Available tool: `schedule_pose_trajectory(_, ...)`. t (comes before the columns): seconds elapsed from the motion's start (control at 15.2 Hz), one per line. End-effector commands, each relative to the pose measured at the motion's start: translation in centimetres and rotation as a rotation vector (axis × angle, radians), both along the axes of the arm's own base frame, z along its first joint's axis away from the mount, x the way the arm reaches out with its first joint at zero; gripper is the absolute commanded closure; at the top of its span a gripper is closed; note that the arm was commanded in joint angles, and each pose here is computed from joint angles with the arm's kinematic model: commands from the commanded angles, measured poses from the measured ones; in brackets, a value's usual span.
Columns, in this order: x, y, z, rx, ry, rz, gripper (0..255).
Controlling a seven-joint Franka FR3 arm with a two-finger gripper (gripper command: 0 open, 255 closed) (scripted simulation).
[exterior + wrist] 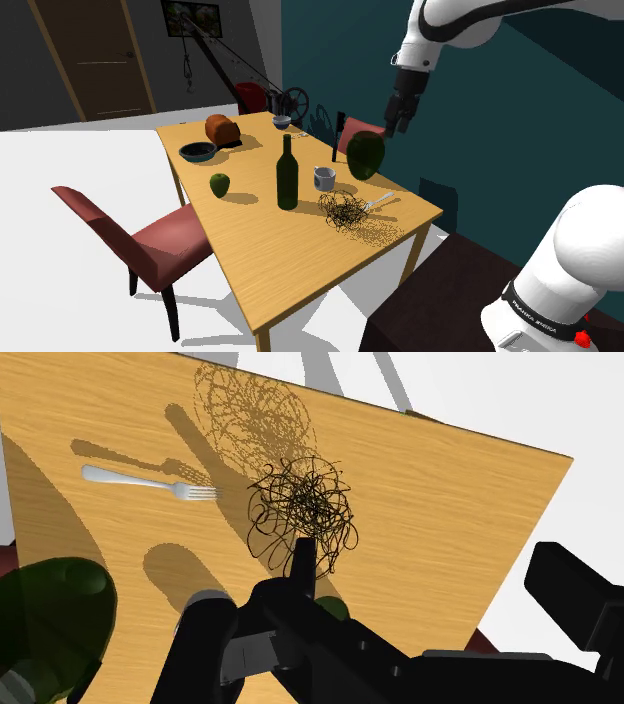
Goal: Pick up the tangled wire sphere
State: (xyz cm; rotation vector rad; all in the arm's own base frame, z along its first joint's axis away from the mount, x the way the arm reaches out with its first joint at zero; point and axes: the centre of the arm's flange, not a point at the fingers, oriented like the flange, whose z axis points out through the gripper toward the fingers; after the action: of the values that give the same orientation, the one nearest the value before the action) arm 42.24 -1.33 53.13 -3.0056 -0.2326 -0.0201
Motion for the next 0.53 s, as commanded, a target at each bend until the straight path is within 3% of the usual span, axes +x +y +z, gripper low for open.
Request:
schedule_pose_trajectory(0.0,1.9,-0.4,-2.2,0.010,0.014,0.011,0)
schedule_pose_trajectory(0.46,8.9,-0.9,-9.2,0.047,0.065,0.050,0)
